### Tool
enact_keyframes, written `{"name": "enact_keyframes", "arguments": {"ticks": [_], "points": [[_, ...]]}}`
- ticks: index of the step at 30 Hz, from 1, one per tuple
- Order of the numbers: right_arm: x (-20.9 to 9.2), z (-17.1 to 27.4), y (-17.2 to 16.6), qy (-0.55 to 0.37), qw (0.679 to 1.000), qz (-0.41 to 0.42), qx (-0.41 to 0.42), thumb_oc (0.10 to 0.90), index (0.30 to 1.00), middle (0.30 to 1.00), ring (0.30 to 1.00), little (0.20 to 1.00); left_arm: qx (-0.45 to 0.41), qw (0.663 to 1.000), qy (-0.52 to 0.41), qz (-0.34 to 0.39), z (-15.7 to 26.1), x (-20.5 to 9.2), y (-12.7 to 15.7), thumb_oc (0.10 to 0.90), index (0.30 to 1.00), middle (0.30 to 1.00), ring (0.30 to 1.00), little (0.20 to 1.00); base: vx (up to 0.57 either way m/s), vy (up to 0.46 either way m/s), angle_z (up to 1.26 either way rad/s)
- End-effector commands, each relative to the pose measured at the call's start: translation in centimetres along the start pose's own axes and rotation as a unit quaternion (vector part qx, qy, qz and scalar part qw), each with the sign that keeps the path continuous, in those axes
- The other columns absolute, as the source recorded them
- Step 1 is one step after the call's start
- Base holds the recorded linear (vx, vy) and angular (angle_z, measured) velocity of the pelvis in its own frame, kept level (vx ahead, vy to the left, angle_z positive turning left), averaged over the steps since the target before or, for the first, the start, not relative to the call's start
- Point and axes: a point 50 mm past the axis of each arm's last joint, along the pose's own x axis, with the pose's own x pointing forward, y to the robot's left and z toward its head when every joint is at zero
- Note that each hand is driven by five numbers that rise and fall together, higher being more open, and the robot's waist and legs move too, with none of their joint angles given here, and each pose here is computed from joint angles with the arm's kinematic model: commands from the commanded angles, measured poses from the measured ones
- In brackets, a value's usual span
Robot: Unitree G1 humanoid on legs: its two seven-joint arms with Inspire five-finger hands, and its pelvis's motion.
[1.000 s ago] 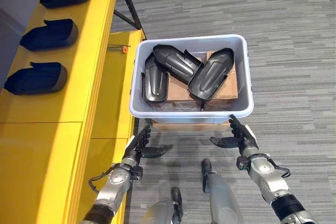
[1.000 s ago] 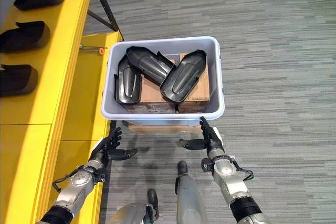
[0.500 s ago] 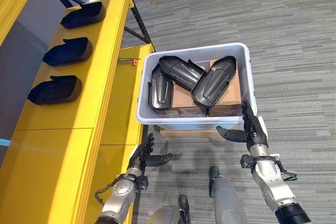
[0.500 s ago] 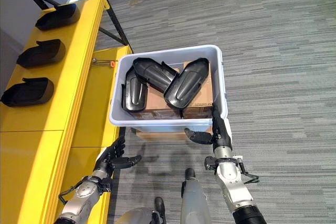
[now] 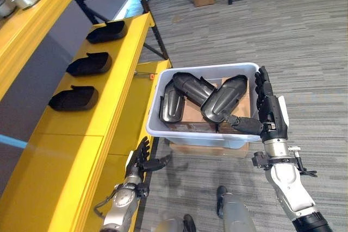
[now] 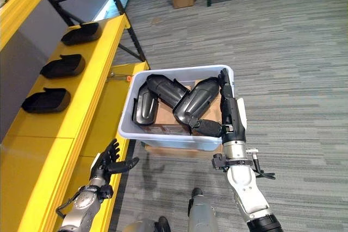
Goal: Move parts from the plastic box to the shelf.
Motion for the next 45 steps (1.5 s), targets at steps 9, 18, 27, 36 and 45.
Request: {"name": "enact_keyframes", "arguments": {"ticks": [9,18,27,36,45], "points": [[4.5,4.8,4.3,-0.139,0.989,0.043,0.033,0.9,1.0,1.0,1.0,1.0,-0.01,0.986,-0.146,0.077,4.7,0.9,3.1,0.9,1.0,1.0,1.0,1.0,0.15,0.049,-0.3],[4.0,3.5,4.7,-0.095,0.993,0.07,0.02,0.9,1.0,1.0,1.0,1.0,-0.028,0.988,-0.135,0.071,3.8,0.9,2.8,0.9,1.0,1.0,1.0,1.0,0.17,0.117,-0.25],[3.7,2.3,3.9,-0.059,0.997,0.052,-0.004,0.9,1.0,1.0,1.0,1.0,-0.013,0.993,-0.106,0.045,3.0,1.2,1.9,0.9,1.0,1.0,1.0,1.0,0.19,0.071,0.14],[3.7,2.6,3.2,-0.073,0.996,-0.016,-0.052,0.9,1.0,1.0,1.0,1.0,0.028,0.99,-0.14,-0.007,5.3,1.6,0.7,0.9,1.0,1.0,1.0,1.0,0.12,0.009,0.07],[5.0,3.0,1.3,-0.08,0.983,-0.089,-0.139,0.9,1.0,1.0,1.0,1.0,0.042,0.987,-0.147,-0.056,6.4,1.7,-0.8,0.9,1.0,1.0,1.0,1.0,0.05,-0.023,-0.02]]}}
